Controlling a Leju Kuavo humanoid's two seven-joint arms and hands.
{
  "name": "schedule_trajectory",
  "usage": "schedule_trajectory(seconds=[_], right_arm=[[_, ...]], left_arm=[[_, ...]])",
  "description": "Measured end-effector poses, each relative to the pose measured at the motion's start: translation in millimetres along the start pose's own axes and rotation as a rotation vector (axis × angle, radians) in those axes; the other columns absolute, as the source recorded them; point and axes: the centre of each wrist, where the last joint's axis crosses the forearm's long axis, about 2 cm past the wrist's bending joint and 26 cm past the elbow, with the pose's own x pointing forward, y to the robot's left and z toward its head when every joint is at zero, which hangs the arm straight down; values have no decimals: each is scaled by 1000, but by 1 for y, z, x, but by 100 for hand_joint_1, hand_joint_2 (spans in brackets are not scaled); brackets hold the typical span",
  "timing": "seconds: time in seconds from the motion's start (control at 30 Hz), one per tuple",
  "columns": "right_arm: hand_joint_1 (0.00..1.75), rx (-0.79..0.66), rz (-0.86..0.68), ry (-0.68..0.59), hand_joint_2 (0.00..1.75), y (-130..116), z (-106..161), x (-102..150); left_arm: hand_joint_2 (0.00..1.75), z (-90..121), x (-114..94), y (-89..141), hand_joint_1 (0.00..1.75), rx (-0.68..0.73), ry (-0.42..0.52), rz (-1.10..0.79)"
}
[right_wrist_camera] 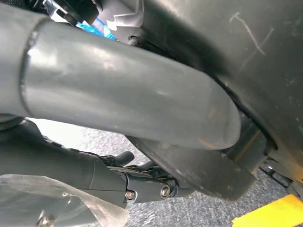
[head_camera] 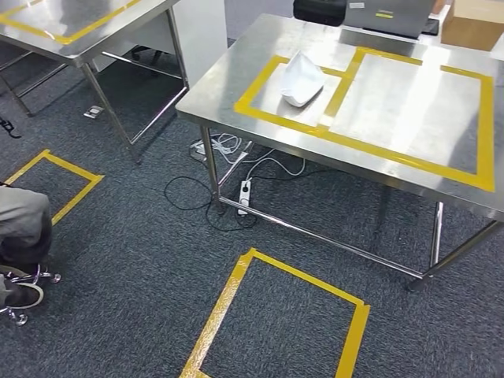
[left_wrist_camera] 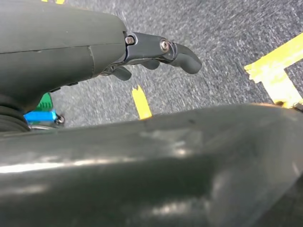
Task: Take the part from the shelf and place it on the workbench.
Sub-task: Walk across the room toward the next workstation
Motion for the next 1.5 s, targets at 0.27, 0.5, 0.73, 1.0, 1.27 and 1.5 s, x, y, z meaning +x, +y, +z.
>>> schedule_trajectory(seconds=[0.27, 0.5, 0.73, 1.0, 1.27, 1.5], right_arm=[[0, 0, 3, -7, 0, -3, 1, 3], [0, 4, 7, 1, 0, -2, 1, 1], [0, 11, 16, 6, 0, -1, 0, 1], [0, 17, 31, 17, 0, -1, 0, -2], [0, 14, 43, 6, 0, -4, 1, 1], [0, 20, 48, 4, 0, -5, 1, 4]], left_arm=[[0, 0, 2, 0, 0, -7, -2, -14], [0, 0, 3, 1, 0, -6, -5, -22], [0, 0, 2, 1, 0, -14, 2, -20], [0, -1, 0, 3, 0, -16, 5, -16], [0, -1, -1, 3, 0, -19, 4, -16], [0, -1, 0, 4, 0, -16, 1, -14]])
